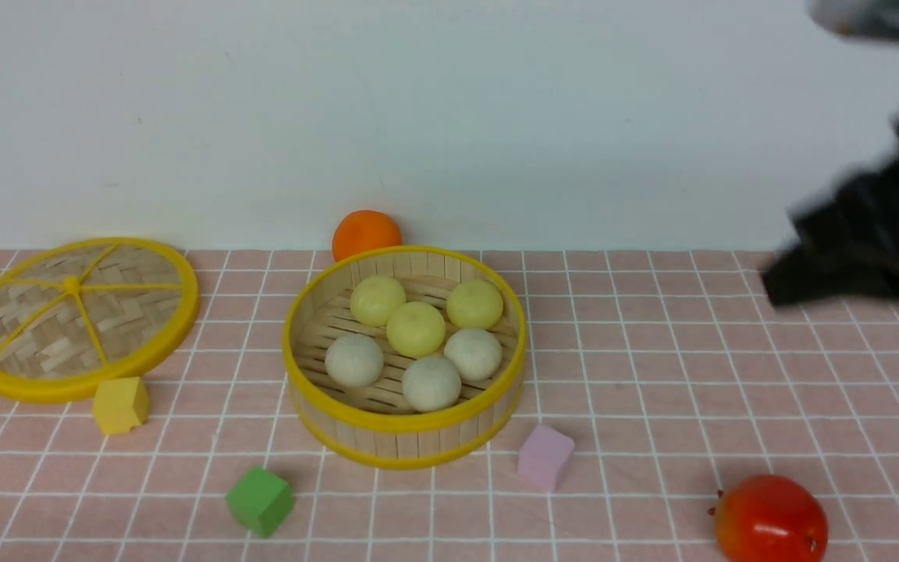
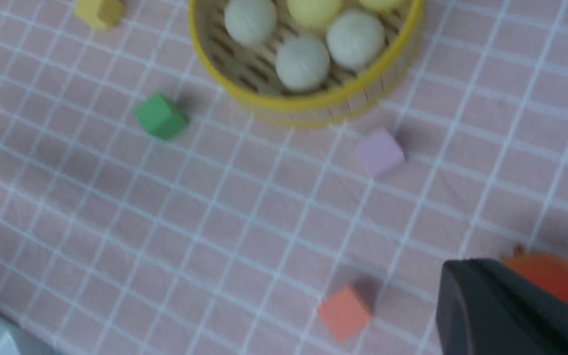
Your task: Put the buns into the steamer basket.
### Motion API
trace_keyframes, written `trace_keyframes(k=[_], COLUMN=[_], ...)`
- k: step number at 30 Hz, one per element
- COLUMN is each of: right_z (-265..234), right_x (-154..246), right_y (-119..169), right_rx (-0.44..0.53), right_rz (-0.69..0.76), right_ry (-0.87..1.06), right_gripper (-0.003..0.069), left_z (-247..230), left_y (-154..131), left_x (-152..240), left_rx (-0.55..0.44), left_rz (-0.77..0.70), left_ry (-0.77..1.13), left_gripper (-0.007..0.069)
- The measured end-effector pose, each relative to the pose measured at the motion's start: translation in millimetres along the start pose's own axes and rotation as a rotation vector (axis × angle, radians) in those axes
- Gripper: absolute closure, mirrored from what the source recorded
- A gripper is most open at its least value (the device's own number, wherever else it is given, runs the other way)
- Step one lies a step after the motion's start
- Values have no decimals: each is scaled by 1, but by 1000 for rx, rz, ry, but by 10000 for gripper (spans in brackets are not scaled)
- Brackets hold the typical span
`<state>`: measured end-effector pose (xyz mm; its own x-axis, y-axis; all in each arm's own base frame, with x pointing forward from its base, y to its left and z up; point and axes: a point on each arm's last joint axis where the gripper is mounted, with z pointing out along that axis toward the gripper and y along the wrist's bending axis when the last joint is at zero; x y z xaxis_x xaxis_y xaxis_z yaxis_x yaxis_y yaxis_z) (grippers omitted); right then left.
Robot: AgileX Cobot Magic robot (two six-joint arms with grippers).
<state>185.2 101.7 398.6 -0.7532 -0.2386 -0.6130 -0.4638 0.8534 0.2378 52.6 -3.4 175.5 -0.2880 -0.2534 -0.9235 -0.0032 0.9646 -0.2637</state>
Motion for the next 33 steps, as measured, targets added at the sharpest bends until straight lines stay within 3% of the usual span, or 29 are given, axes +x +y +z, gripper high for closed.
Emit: trace_keyframes(k=[7,15,20,26,33], right_z=[-14,-16,-16,14,66], right_x=[42,51,109,188,262], right_y=[1,-20,-49,-68,-79], right_rx=[2,184,337,484,510], right_rz=[-7,-61,60,86,97], right_ry=[91,17,-264,-562,-588], right_gripper=[664,662,659,658,653], left_z=[0,0,0,0,0], left_y=[0,0,0,0,0], left_x=[0,0,0,0,0], left_rx=[0,0,0,-1,-1], left_rz=[0,1,1,2,2], left_ry=[0,0,0,0,0], left_gripper=[387,386,386,386,389])
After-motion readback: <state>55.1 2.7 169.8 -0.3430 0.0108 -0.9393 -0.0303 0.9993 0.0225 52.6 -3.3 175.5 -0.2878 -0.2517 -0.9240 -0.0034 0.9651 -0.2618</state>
